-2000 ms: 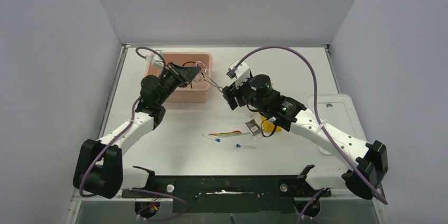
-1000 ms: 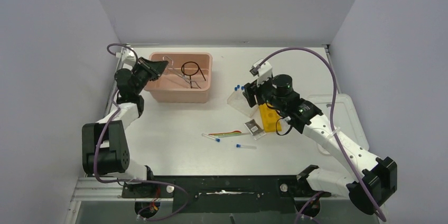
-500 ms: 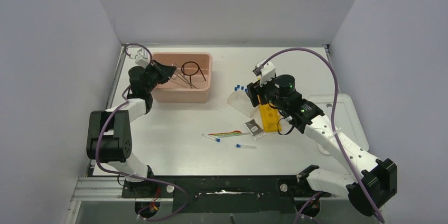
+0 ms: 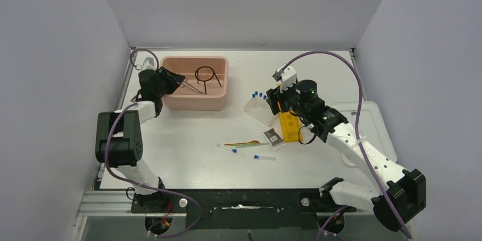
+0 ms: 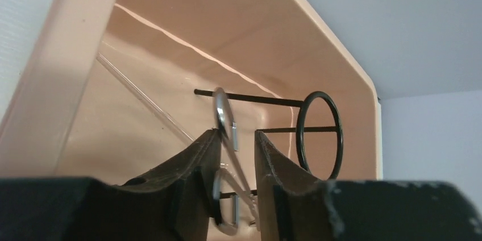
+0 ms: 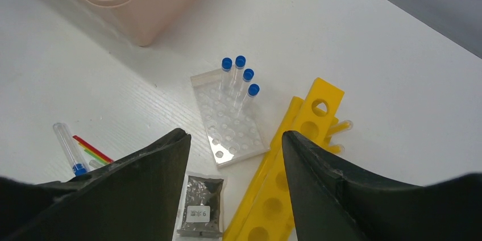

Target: Organize the chemistry lab equipment

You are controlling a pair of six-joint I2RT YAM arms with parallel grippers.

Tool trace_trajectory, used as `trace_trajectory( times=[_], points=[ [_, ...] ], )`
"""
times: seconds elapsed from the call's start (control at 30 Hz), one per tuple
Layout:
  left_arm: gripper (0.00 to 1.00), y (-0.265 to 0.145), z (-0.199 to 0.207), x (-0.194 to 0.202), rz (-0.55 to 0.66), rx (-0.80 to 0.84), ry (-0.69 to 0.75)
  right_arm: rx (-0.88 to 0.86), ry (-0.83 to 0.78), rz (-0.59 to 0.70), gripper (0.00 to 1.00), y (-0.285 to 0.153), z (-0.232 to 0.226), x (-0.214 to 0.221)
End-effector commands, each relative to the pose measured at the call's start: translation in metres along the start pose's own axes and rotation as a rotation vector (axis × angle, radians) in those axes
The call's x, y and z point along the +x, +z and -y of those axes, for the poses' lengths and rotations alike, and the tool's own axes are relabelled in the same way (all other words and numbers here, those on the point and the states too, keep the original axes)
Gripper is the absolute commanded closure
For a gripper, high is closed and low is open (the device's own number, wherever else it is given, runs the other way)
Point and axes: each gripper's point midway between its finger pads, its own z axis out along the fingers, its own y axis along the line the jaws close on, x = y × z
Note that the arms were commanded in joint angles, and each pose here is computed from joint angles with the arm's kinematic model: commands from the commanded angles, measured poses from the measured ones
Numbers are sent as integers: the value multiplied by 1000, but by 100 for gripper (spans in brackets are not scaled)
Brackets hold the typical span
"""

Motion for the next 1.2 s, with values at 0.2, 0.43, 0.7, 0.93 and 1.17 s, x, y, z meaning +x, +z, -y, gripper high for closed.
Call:
trace_trajectory(
  times=[0.2, 0.43, 0.7, 0.93, 1.17],
  points=[
    [39, 14, 7, -13, -47, -62, -59, 39, 3, 62, 38, -2, 13, -12],
    [18, -2, 22, -17, -99, -54, -211, 31, 5, 52, 38, -2, 12, -10],
    [17, -21, 60, -22, -166, 76, -338, 27, 26, 29, 35, 0, 10, -6],
    [17, -13, 42, -29, -194, 10, -291, 26, 48, 26, 34, -3, 9, -5],
    [17, 0, 44, -41, -225, 183, -485, 24, 56, 24, 34, -5, 8, -6]
  ],
)
